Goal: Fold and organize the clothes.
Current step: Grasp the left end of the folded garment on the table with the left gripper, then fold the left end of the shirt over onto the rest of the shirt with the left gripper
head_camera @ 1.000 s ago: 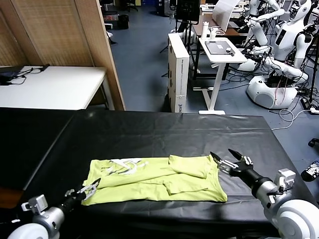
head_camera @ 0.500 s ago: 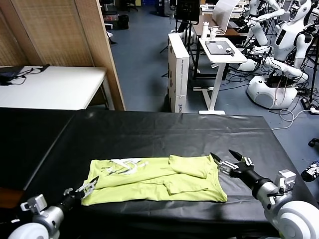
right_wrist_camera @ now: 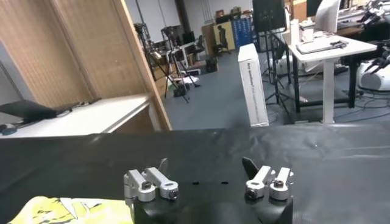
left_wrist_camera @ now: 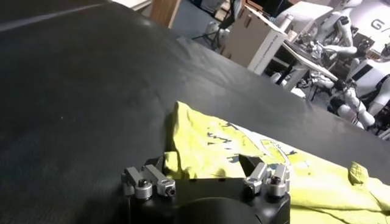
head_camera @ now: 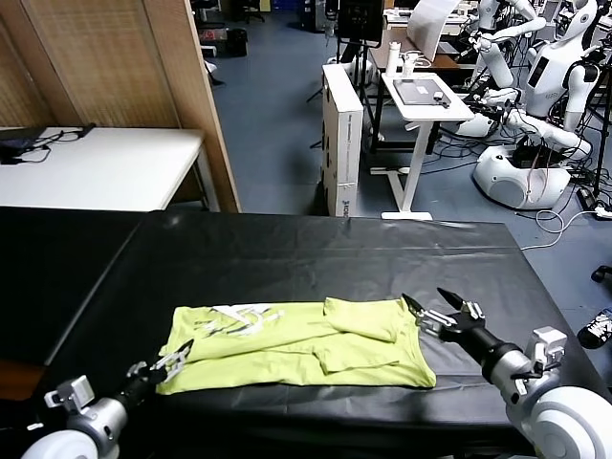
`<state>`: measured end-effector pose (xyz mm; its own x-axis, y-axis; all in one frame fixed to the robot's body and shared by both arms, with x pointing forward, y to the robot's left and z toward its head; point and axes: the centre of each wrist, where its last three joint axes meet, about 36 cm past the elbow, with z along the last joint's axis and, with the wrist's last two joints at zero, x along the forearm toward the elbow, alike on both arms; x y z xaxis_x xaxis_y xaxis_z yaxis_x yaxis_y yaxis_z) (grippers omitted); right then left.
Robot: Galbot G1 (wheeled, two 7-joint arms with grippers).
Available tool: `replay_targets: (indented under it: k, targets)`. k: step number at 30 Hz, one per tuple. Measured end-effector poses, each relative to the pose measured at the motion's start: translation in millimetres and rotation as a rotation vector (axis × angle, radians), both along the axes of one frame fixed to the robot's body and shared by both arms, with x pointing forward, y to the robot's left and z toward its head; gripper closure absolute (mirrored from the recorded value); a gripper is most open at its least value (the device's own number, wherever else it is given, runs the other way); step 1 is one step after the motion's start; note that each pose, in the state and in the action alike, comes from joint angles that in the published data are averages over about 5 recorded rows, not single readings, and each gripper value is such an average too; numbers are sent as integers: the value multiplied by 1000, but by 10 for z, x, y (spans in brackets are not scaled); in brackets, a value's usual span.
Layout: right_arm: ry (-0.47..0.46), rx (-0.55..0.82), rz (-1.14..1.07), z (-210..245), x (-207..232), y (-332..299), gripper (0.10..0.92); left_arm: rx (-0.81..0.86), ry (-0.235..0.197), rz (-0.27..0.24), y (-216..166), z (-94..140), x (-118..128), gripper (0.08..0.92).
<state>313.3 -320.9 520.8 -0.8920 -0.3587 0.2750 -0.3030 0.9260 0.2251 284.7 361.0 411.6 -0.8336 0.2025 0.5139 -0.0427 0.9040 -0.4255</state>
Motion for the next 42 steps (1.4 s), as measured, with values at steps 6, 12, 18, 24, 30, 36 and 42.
replay_targets:
  k: [6, 12, 18, 24, 30, 36, 42]
  targets:
    - [2, 2, -3, -24, 5, -1, 115, 12, -14, 11, -20, 40, -2, 824]
    - [2, 1, -10, -68, 39, 3, 115, 101, -48, 25, 72, 177, -46, 824]
    - [-2, -6, -19, -134, 113, 27, 115, 250, -80, 54, 301, 354, -136, 824]
    - [5, -12, -26, -221, 157, 40, 115, 294, -98, 76, 220, 545, -212, 824]
    - [3, -38, -45, -264, 110, 3, 115, 180, -132, 18, -335, 647, -161, 824]
    - [-7, -80, -79, -369, 3, -71, 115, -3, -147, -66, -893, 584, 14, 824]
    - [7, -123, -108, -587, -96, -123, 115, -123, -167, -154, -1431, 505, 200, 824]
